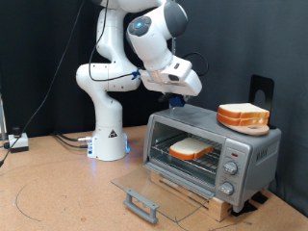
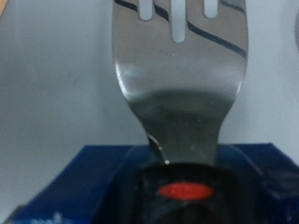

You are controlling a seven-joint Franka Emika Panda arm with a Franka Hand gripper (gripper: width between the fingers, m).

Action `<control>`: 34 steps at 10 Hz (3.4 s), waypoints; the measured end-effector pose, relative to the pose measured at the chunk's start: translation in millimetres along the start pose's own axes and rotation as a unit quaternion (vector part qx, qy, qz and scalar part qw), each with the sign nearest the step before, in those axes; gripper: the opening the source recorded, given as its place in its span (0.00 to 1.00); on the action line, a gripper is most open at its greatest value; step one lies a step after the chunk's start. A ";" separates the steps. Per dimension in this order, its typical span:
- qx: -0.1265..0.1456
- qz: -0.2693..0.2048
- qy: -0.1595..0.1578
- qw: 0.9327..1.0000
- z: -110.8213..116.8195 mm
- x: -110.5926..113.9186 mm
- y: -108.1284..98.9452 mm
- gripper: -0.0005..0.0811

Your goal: Make a piece of toast with the oven

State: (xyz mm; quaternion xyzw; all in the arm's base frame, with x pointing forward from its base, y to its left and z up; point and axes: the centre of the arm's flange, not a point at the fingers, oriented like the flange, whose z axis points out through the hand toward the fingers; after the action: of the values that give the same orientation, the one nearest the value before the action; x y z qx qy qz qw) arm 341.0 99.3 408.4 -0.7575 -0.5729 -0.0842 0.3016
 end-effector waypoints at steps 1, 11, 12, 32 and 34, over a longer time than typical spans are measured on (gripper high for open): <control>0.003 0.003 -0.006 1.000 12.4 9.5 -6.7 0.51; -0.026 0.023 -0.009 0.999 79.3 30.6 -23.3 0.88; -0.033 0.010 0.006 0.999 74.9 33.8 -24.3 0.96; -0.141 0.028 0.070 0.987 -103.2 -80.6 7.8 0.99; -0.139 0.025 0.072 0.987 -107.3 -86.2 13.3 0.99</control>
State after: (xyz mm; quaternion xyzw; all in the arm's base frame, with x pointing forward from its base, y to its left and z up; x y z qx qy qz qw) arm 348.3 -32.7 449.0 -0.7978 -0.5136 -0.2096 0.2360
